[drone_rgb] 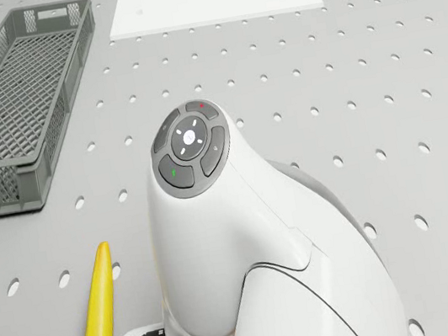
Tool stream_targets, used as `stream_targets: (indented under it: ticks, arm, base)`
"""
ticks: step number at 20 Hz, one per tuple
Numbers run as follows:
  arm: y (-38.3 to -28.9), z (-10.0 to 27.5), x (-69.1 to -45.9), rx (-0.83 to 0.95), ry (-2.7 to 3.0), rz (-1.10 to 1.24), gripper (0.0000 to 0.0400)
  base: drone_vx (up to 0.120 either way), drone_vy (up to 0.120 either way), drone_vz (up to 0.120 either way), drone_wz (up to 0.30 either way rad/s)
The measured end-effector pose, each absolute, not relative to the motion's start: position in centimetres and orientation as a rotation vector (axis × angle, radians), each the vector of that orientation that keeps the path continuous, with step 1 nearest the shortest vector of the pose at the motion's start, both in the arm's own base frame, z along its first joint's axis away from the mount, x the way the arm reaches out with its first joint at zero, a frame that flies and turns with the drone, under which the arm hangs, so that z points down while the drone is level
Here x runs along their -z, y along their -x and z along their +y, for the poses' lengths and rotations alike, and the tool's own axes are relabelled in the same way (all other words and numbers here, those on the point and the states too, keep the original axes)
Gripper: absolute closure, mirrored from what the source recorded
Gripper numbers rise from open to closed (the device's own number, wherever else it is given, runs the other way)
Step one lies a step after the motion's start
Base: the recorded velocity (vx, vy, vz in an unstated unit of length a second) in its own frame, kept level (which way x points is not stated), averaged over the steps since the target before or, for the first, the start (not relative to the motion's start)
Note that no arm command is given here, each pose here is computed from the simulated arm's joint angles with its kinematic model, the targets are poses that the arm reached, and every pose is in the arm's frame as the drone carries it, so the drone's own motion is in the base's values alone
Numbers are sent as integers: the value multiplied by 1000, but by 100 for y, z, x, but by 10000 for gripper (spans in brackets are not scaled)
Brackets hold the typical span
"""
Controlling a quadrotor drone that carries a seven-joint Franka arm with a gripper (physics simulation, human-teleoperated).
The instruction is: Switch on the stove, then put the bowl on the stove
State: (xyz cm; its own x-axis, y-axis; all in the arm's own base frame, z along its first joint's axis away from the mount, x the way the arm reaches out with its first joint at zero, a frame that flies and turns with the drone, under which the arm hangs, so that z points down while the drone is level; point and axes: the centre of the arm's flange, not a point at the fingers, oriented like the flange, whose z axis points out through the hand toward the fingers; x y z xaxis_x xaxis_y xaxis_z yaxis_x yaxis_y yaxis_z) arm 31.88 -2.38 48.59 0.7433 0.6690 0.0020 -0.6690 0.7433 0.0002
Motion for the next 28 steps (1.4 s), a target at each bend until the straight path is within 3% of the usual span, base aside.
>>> stream_targets:
  ticks: [8,13,25,28]
  arm:
    - [-3222,-87,-4819,-660,-14,-10,294]
    - [-3202,-163,-4813,-711,-6,-5,282]
    - [-3189,-234,-4808,-758,-1,-2,289]
    - [-3188,-236,-4807,-745,-1,-2,289]
  base:
    - [-120,120,120,0]
    - [-120,120,120,0]
    - [-120,3,3,0]
    - [-120,0,107,0]
